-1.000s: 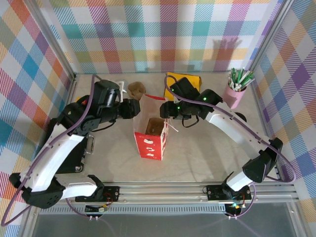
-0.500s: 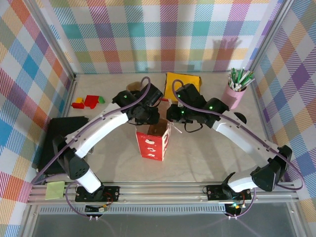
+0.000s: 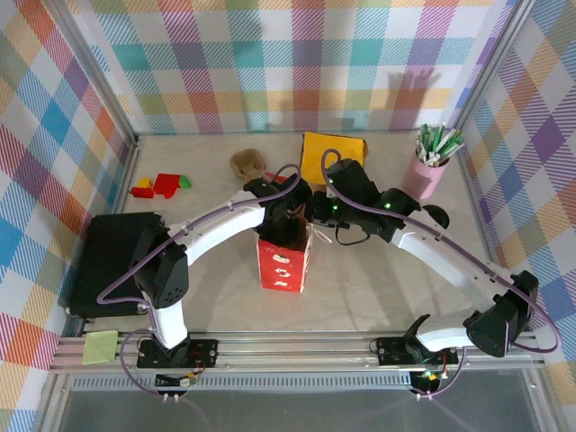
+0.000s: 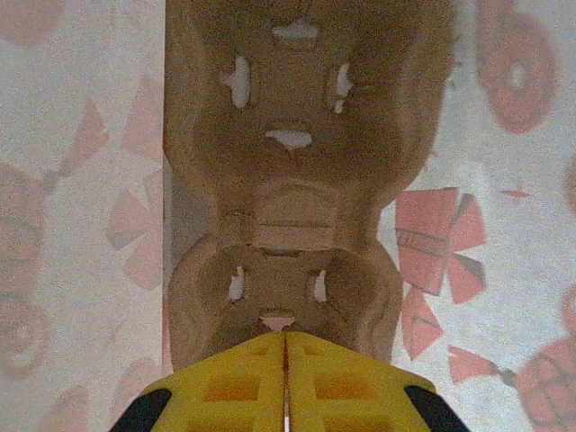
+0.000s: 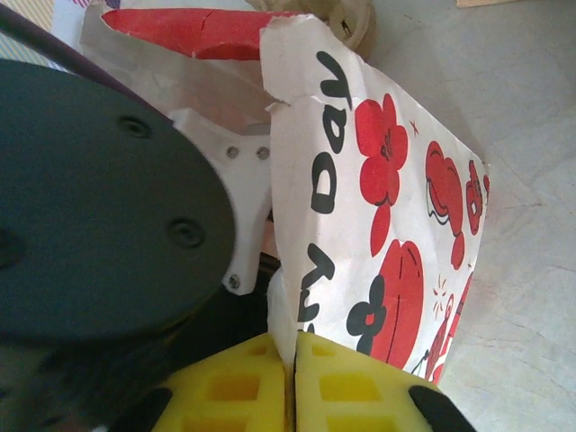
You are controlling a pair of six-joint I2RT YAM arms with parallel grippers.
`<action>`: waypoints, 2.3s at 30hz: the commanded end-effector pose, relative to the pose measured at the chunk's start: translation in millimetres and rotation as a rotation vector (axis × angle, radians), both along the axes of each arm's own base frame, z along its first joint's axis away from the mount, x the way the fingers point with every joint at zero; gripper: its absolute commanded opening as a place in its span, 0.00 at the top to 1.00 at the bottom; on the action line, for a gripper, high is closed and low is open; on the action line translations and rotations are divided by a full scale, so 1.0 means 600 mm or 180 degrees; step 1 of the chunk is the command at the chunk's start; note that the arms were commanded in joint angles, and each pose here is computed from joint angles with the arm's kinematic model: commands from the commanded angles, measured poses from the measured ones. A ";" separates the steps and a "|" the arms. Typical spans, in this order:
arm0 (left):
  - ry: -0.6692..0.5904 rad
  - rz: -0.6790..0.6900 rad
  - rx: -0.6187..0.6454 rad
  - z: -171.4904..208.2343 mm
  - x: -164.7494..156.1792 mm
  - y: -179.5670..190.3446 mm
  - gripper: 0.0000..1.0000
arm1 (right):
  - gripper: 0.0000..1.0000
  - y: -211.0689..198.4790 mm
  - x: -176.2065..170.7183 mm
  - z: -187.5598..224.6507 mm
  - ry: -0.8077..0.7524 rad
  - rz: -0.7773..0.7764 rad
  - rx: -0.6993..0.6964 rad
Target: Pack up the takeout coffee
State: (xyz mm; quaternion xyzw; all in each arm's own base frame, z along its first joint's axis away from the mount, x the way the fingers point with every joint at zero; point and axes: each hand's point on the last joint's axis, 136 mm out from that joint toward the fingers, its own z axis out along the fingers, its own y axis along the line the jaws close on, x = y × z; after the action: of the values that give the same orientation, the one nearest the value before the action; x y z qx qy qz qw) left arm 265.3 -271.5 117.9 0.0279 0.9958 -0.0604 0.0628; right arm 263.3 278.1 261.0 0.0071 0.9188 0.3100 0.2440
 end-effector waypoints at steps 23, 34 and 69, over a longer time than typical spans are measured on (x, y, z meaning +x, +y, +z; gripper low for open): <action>0.0689 0.0129 0.0348 -0.194 -0.063 0.033 1.00 | 0.95 -0.013 -0.009 0.015 -0.0101 -0.0103 0.0132; 0.0711 0.0101 0.0331 -0.212 -0.063 0.025 1.00 | 0.96 -0.010 -0.014 0.018 -0.0137 -0.0050 0.0075; -0.1008 0.0027 -0.0860 0.294 -0.003 0.007 0.85 | 0.86 -0.014 -0.010 0.011 -0.0274 -0.0065 -0.0308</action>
State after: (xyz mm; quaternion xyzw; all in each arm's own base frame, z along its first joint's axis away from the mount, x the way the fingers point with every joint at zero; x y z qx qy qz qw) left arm 271.6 -275.2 258.2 0.0171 0.9674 -0.1655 0.1908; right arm 257.7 272.7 262.5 0.0039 0.9187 0.2811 0.2773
